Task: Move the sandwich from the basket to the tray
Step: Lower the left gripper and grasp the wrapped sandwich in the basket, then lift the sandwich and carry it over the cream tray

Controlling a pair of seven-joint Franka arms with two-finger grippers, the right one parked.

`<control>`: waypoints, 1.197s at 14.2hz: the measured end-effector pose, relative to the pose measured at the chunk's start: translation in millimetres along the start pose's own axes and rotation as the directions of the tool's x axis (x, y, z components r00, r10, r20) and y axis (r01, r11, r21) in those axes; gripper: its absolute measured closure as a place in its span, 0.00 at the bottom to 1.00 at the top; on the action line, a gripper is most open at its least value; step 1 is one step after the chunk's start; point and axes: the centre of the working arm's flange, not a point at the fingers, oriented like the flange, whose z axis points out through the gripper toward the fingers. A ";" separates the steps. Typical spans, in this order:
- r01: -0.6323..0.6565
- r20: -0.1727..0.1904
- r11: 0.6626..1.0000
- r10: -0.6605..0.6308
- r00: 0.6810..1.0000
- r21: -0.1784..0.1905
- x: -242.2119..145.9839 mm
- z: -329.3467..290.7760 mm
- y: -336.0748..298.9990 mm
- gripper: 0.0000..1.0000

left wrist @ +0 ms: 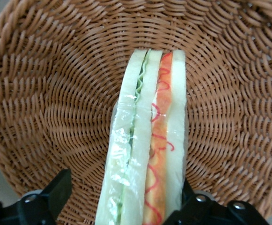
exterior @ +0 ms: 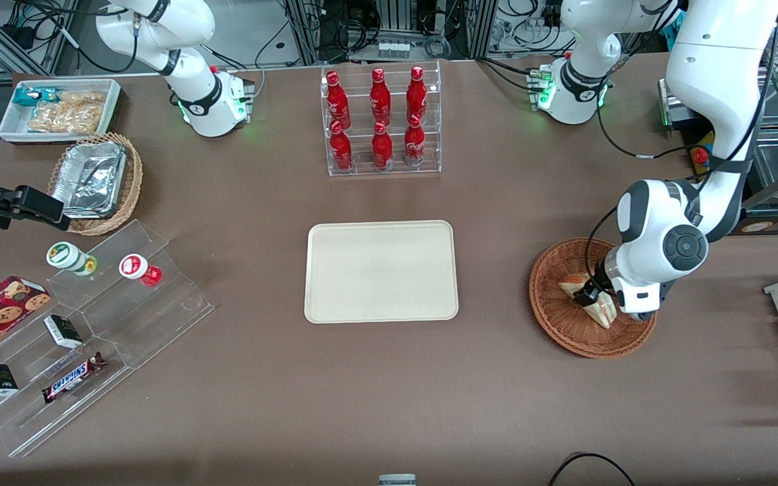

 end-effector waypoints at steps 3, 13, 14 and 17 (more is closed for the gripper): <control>-0.003 -0.010 1.000 0.003 1.000 -0.015 1.7 -4.3 5.0 0.44; -0.341 -0.030 0.940 0.342 0.939 0.022 -182.2 -111.0 133.4 0.70; -0.394 -0.034 0.919 0.395 0.918 0.022 -218.6 -107.3 149.2 0.70; -0.511 -0.033 0.859 0.512 0.858 0.019 -308.5 -79.4 195.3 0.69</control>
